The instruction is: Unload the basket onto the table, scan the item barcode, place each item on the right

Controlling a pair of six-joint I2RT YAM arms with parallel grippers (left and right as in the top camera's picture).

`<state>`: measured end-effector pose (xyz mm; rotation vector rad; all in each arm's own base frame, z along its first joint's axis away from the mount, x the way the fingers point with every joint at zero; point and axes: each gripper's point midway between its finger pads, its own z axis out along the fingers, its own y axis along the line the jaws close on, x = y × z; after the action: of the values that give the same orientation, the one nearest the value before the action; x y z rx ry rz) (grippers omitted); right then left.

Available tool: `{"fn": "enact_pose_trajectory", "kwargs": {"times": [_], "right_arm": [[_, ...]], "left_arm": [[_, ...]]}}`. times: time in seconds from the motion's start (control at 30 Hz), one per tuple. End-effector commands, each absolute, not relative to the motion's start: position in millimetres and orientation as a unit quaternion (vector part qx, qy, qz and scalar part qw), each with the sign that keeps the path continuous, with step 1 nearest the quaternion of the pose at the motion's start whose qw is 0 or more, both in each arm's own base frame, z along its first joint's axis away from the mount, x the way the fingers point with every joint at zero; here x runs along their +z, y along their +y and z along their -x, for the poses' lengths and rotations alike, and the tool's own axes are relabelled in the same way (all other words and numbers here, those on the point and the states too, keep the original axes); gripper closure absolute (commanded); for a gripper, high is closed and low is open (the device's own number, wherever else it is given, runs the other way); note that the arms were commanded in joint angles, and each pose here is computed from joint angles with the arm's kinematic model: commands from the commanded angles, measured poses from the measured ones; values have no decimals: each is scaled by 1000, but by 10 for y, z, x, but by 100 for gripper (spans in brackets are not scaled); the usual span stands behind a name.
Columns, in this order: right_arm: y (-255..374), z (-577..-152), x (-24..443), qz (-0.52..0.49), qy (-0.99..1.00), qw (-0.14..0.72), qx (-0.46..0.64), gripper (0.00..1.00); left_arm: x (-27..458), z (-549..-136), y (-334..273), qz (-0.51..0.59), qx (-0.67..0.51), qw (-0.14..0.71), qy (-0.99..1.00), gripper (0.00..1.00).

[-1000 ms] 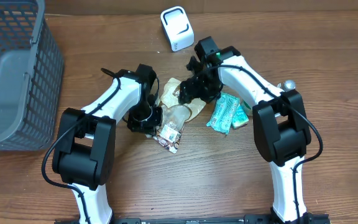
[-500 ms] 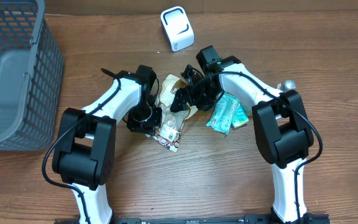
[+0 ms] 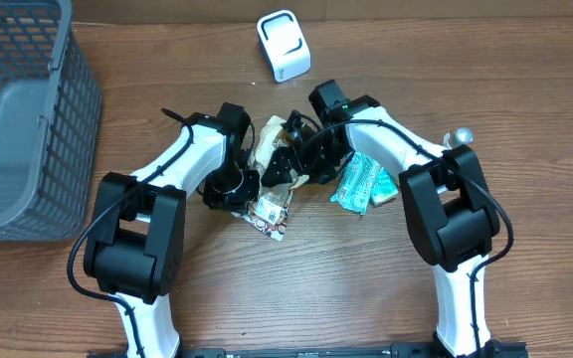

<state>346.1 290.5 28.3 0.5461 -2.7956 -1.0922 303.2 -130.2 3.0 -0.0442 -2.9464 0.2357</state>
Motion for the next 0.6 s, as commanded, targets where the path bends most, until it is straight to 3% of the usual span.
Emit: {"fn": "enact_pose_trajectory", "kwargs": {"times": [0.0, 0.3, 0.57], "right_arm": [[2665, -3577, 40, -182, -949, 32, -254, 0], [2398, -4250, 721, -184, -972, -76, -123, 0], [2673, -4189, 869, -218, -955, -78, -188, 0]], "left_arm": [[-29, -3018, -1297, 13, 75, 97, -992, 96], [-29, -3016, -1296, 13, 75, 97, -992, 96], [-27, -3005, -1289, 14, 74, 99, -992, 96]]}}
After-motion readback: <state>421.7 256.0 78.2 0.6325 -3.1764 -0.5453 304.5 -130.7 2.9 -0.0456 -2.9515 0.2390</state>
